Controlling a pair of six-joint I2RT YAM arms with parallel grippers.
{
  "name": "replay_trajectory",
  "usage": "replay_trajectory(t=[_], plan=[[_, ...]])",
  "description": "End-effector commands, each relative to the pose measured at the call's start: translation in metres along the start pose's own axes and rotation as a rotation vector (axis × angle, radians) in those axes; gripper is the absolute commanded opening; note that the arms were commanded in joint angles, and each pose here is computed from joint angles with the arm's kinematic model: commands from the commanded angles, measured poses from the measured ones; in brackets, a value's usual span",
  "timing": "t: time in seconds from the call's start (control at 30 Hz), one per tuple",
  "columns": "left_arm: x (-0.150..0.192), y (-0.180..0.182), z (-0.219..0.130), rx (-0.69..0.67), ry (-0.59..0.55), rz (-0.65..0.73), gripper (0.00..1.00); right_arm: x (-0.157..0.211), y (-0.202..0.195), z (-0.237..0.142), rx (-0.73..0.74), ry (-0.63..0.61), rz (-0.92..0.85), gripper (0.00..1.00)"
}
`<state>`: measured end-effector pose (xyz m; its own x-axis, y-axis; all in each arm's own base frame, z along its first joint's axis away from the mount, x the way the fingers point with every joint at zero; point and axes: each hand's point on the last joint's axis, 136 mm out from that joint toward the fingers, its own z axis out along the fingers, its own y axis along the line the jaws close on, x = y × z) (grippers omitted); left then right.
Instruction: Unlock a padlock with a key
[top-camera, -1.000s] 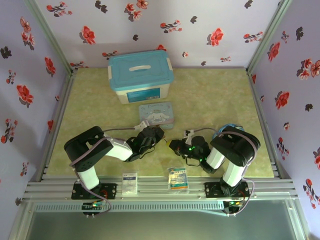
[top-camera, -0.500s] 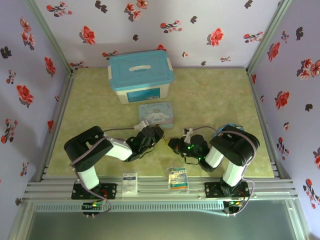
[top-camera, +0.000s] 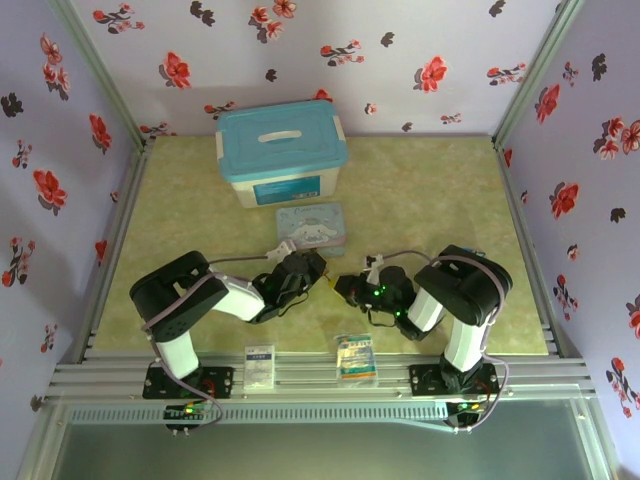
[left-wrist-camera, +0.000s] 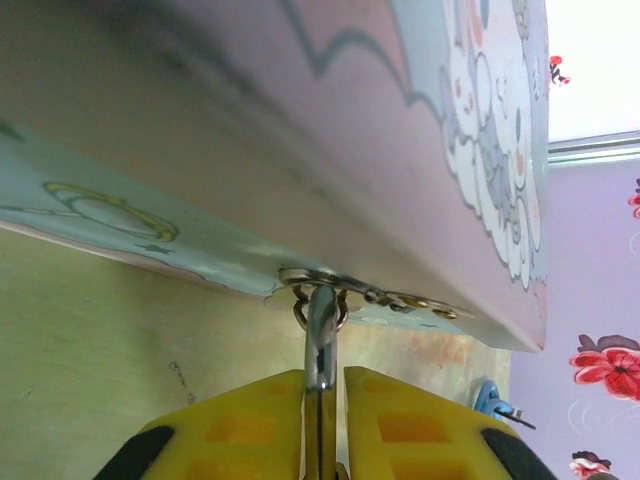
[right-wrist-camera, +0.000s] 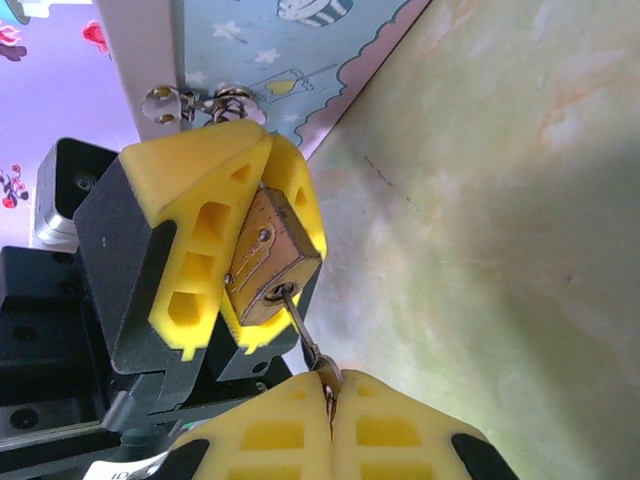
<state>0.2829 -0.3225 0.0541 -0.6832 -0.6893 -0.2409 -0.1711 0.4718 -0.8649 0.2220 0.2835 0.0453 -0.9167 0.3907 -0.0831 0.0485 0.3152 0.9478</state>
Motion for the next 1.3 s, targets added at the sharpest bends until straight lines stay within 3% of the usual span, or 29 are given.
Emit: replay_trajectory(t=[0.0,0.8,1.03,1.27], plan=[[0.006,-0.020,-0.003,0.099,0.018,-0.050,0.00,-0.014,0.021,0.000,-0.068,-0.036,-0.043,0.00],[0.012,-0.036,-0.002,0.189,0.037,-0.093,0.00,-0.010,0.046,0.004,-0.152,0.078,-0.009,0.00],[0.016,-0.046,-0.003,0.212,0.050,-0.097,0.00,-0.032,0.037,-0.006,-0.141,0.029,0.037,0.00],[0.029,-0.050,-0.002,0.221,0.078,-0.093,0.00,-0.043,0.056,-0.007,-0.195,0.045,0.034,0.00]])
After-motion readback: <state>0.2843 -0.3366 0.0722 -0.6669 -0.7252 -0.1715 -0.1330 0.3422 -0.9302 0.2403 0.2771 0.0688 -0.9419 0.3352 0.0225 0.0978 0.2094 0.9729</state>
